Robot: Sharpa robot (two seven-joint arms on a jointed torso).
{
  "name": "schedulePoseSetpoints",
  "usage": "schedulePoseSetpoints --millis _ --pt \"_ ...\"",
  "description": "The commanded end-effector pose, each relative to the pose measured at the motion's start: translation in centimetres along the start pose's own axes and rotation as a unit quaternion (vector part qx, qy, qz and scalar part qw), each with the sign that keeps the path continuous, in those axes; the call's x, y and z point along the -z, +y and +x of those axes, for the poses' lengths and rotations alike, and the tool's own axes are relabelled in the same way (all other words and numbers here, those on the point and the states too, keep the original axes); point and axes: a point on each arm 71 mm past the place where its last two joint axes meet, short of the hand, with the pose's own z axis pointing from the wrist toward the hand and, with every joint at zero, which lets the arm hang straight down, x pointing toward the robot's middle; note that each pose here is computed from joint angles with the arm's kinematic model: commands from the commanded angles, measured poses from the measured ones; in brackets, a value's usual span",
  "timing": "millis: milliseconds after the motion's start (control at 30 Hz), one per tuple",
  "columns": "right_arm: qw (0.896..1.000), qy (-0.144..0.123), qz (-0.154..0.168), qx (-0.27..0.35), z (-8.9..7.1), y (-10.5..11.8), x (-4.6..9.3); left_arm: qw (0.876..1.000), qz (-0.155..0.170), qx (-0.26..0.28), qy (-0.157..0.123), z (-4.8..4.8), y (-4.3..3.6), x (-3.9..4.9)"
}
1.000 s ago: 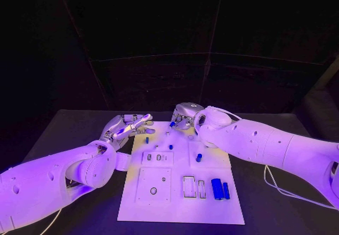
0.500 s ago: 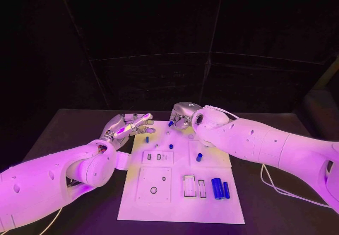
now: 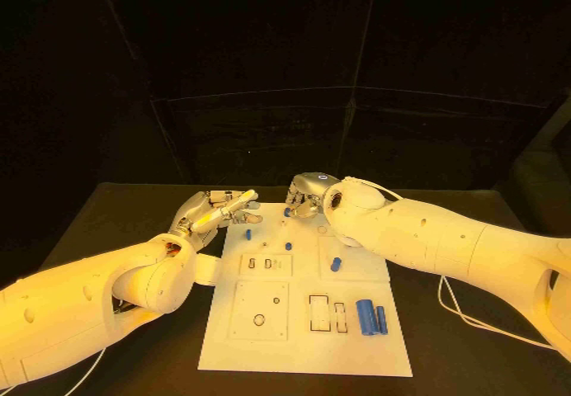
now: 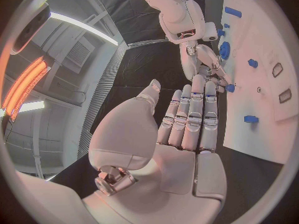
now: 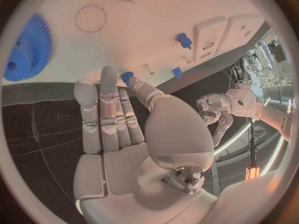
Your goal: Assemble the parts on the task board
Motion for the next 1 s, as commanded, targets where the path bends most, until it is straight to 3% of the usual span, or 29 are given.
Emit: schedulePoseSetpoints --millis 33,233,500,767,1000 --pt "1.0 -0.015 0.005 -0.003 -0.4 -0.2 0.0 1.0 0.003 -0.001 0.009 0.11 -0.15 -0.05" --pt "0.999 -0.04 0.005 -0.011 -0.9 -1.0 0.8 1.0 0.003 -0.002 0.007 -0.07 -0.18 -0.02" --pt "0.994 -0.07 0.02 -0.076 -2.9 -4.2 4.7 1.0 0.003 -0.004 0.004 -0.46 -0.25 0.11" --pt "0.987 -0.013 0.081 -0.139 -3.4 -8.5 8.1 1.0 0.002 -0.004 0.003 -0.65 -0.18 0.03" --pt "0.986 0.026 0.11 -0.124 -3.1 -10.0 8.8 1.0 0.001 -0.004 0.004 -0.57 -0.06 -0.18"
